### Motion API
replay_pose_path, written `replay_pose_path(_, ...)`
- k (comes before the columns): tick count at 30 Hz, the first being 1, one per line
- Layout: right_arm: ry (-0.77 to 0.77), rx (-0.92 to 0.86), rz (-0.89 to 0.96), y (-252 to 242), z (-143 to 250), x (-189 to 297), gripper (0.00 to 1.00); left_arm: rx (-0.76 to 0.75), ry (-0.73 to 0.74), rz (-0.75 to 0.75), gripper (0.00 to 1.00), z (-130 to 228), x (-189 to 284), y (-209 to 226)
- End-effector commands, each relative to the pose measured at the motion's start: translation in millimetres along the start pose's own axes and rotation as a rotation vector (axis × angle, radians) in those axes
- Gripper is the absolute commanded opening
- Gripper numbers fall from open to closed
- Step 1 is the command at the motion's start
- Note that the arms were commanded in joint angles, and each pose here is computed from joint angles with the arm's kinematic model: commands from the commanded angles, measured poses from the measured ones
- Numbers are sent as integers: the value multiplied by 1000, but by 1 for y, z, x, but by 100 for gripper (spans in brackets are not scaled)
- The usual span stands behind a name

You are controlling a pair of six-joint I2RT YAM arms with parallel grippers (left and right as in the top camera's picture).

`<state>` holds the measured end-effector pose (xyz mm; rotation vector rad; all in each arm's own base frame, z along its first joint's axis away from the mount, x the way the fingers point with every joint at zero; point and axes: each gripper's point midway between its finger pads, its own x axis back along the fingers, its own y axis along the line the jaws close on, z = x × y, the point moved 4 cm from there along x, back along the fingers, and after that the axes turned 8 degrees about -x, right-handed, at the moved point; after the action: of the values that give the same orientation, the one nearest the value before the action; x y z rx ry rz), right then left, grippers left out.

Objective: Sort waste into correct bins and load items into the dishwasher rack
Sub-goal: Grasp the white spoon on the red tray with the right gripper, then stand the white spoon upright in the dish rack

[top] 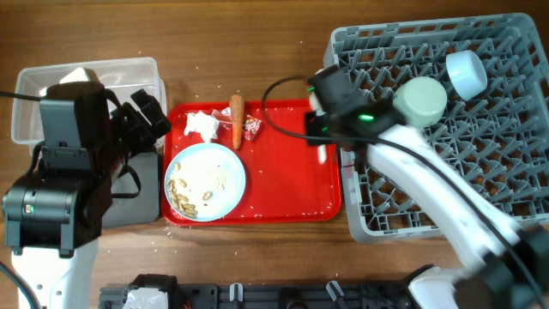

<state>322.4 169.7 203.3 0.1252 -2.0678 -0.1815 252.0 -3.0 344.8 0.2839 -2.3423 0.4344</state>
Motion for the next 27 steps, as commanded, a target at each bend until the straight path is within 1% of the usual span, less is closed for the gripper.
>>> replay_pose_path(1,-168,4,150,-45,-37,25,4,4,-20,-11,100,-4,3,1)
replay_pose_path(4,-162,11,187,-66,-47,14,4,4,-20,-11,100,-4,3,1)
replay_pose_path(7,-109,22,198,-80,-49,-9,4,3,-20,-11,100,-4,3,1)
replay_pose_path(10,-7,69,116,-75,-39,-35,4,4,-20,-11,100,-4,3,1)
replay_pose_path(11,17,85,89,-71,-36,-41,7,4,-20,-11,100,-4,3,1)
replay_pose_path(13,31,84,91,-71,-34,-45,38,3,-20,-11,100,-4,3,1)
replay_pose_path(14,24,71,106,-73,-35,-45,46,3,-20,-11,100,-4,3,1)
replay_pose_path(16,-14,27,130,-76,-41,-38,51,3,-20,-11,100,-4,3,1)
replay_pose_path(20,-90,36,45,-62,-52,-3,54,4,-20,-11,100,-4,3,1)
replay_pose_path(21,-111,42,-10,-53,-53,12,55,4,-20,-11,100,-4,3,1)
replay_pose_path(25,-205,110,-337,-11,-44,92,59,3,-20,-11,100,-4,3,1)
replay_pose_path(26,-245,134,-441,0,-35,126,75,4,-20,-11,100,-4,3,1)
replay_pose_path(27,-261,128,-474,2,-33,139,100,3,-20,-11,100,-4,3,1)
